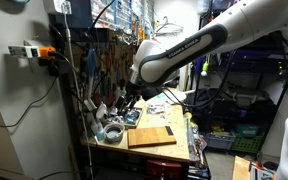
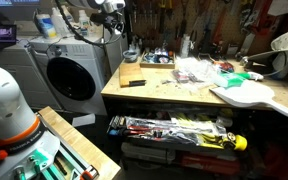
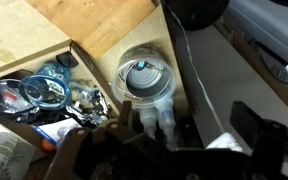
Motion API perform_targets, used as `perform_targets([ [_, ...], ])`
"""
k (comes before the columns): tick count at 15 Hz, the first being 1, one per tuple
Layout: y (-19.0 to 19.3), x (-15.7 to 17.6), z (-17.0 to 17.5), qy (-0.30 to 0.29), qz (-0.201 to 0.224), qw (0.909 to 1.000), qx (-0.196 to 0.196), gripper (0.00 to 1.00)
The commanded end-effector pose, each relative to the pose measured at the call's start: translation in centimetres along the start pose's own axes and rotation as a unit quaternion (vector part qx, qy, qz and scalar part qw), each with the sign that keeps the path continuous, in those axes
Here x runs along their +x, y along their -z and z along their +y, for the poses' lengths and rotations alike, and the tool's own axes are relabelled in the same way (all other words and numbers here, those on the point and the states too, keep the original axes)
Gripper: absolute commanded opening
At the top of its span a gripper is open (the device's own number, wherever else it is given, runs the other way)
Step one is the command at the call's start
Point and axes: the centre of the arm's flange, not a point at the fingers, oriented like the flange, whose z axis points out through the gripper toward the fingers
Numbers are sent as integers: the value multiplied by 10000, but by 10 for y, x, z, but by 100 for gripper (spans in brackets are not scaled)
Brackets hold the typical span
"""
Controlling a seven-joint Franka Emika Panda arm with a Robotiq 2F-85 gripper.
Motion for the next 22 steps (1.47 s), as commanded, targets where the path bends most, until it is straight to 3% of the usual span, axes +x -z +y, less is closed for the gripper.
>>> perform_targets([
  [1,-9,4,0,20,35,10000,-28,100],
  [7,-19,13,0,47,75,9999,-47,100],
  [19,-116,35,33,410,24,9988,-276,100],
  [21,-128,39,33,476,59,9984,-314,74],
  [22,-133,41,32,535,87,9979,-358,66],
])
